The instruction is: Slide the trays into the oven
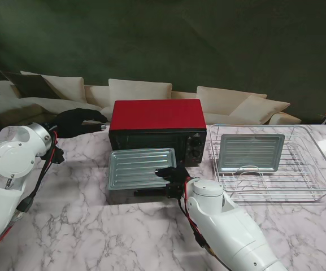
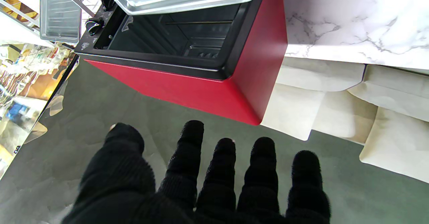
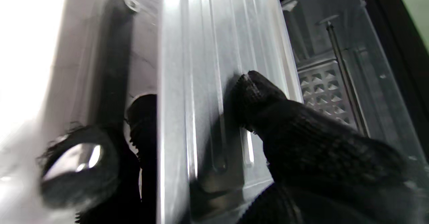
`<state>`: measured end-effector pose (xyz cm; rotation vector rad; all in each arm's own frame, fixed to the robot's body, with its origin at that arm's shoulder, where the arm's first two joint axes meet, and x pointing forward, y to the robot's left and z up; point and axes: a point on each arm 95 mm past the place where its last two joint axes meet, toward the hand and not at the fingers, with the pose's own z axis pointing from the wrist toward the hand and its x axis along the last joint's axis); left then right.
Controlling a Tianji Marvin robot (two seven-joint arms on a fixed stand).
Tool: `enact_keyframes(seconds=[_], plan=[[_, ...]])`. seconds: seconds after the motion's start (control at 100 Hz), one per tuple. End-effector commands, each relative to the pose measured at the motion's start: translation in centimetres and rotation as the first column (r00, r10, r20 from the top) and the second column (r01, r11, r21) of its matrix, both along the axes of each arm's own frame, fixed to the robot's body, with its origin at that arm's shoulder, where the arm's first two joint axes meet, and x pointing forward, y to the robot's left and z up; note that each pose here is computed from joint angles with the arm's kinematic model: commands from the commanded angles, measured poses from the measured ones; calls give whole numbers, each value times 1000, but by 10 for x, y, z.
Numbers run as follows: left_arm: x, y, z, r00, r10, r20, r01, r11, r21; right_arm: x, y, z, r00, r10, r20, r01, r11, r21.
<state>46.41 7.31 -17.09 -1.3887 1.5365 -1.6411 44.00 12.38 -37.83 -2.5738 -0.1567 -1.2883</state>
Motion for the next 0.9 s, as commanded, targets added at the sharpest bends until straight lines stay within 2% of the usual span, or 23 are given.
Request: enact_keyframes(seconds=[0.0, 0.53, 0.73, 0.89], plan=[[-1, 0, -1, 1000, -7, -12, 8, 1000, 13, 6, -10, -4, 1000, -30, -2, 30, 999, -35], [1, 0, 0, 1000, -12, -11, 12, 1000, 11, -5, -30, -6, 1000, -27, -15, 26, 999, -43], [2, 0, 1, 1000, -14, -11, 14, 1000, 13, -6, -37, -6, 998, -56, -12, 55, 997, -54], [2, 0, 1, 1000, -16, -11, 16, 1000, 13, -9, -35, -6, 997, -73, -39, 71, 996, -49]])
